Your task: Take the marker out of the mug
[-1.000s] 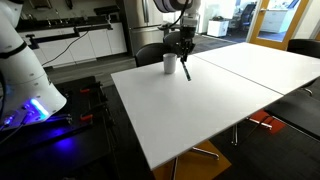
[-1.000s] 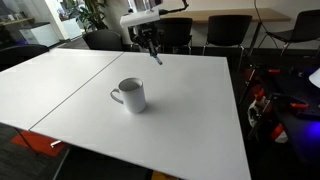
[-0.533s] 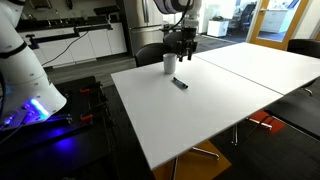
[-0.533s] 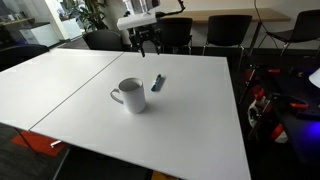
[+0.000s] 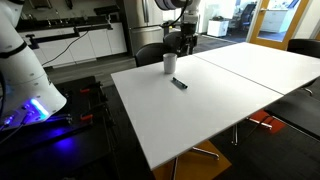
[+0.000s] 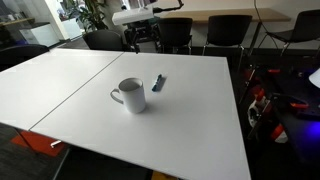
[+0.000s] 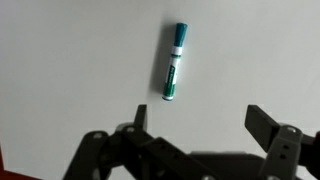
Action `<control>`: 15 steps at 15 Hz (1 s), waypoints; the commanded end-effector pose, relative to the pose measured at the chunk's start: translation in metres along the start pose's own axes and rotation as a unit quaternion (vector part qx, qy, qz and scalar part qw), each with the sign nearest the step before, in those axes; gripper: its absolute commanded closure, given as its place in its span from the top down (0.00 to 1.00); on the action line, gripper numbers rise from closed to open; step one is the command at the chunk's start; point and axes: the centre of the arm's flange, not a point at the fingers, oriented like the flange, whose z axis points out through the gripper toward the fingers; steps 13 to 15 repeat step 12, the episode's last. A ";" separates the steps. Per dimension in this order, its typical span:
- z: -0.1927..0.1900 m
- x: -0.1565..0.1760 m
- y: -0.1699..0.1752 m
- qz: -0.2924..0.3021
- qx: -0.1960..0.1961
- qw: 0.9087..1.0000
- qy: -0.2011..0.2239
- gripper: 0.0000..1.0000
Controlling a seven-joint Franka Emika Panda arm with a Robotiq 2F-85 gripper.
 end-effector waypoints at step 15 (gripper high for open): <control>-0.041 -0.020 0.013 -0.013 0.019 1.000 0.000 1.00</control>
